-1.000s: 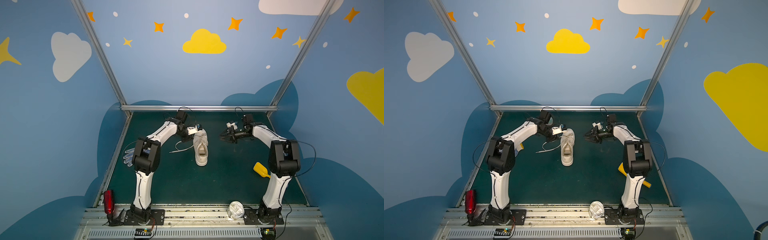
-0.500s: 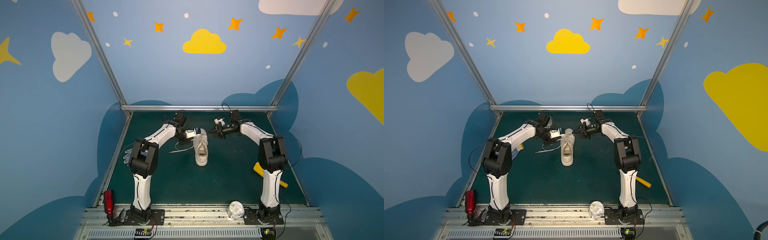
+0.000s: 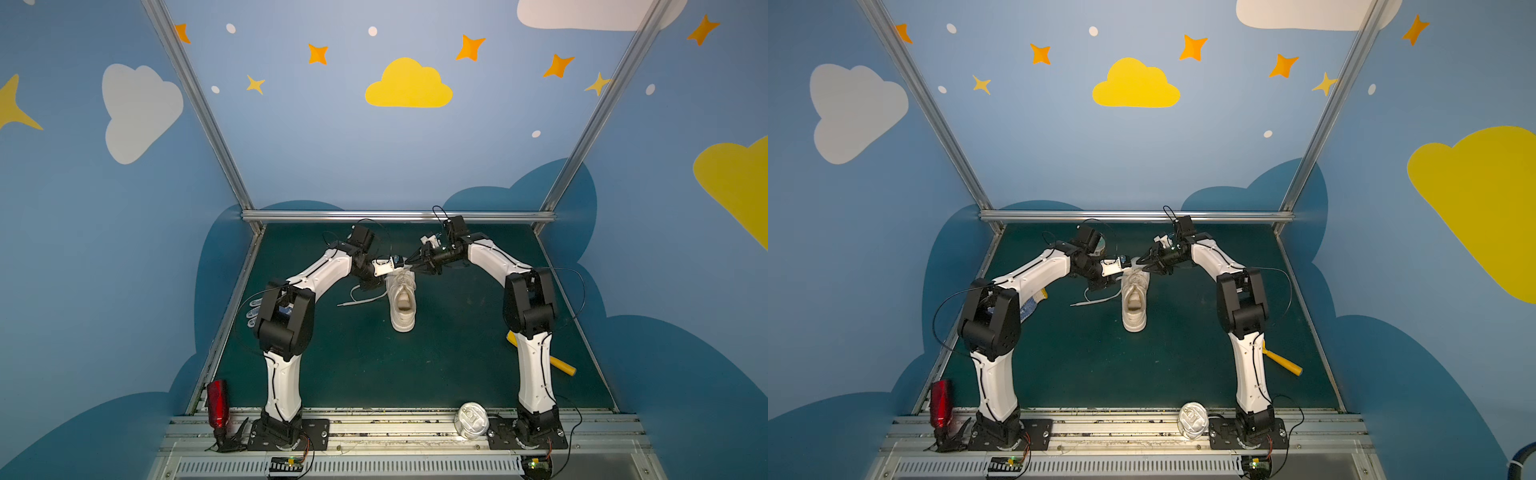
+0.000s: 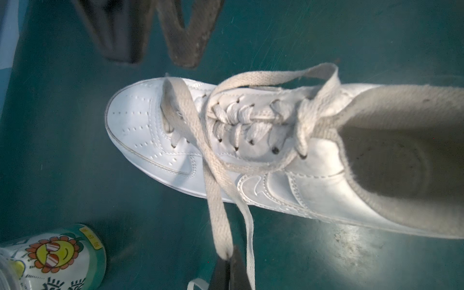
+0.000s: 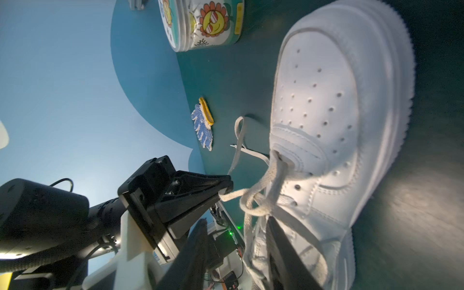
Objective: Tie the shoes
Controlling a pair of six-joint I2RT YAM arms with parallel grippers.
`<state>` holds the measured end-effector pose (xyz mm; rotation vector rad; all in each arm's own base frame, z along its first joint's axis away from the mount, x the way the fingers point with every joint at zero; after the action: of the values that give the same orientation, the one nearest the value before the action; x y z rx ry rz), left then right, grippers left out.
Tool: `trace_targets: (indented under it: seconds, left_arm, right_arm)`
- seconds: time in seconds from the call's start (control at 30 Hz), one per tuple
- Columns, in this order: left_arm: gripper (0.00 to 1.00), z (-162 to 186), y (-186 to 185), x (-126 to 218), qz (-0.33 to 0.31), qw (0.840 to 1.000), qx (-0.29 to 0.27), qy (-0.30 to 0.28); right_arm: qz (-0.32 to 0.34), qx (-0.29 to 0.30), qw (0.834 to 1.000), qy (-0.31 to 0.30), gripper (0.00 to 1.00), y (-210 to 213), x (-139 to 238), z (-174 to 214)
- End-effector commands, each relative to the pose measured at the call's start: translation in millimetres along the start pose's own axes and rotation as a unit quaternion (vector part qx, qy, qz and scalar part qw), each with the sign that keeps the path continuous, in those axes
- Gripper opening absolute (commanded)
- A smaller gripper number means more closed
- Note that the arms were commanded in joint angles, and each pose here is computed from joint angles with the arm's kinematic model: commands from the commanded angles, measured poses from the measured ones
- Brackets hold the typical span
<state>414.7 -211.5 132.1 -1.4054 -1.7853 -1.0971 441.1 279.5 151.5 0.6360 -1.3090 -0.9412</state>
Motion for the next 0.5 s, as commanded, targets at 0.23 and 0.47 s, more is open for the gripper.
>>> trace_targets:
  seconds: [0.23,0.47]
  left_arm:
    - [0.03,-9,-1,8,-0.003,1.0,-0.003,-0.015]
    - [0.03,-9,-1,7,-0.003,1.0,-0.004,-0.016]
  right_arm:
    - [0.017,-0.013,1.0,0.006,0.41,-9,-9,-9]
    - [0.011,-0.018,1.0,0.019,0.32,-11,-16,-11]
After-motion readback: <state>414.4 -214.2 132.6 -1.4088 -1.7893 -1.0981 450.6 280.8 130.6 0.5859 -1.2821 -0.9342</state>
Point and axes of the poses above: each gripper's point midway between its finger pads, its own x axis back along the fingers, its own y axis along the line the jaws close on, z = x × y, the point moved 4 cm from there along x, back along the fingers, and after that the axes turned 8 degrees about -x, right-handed, at the moved point
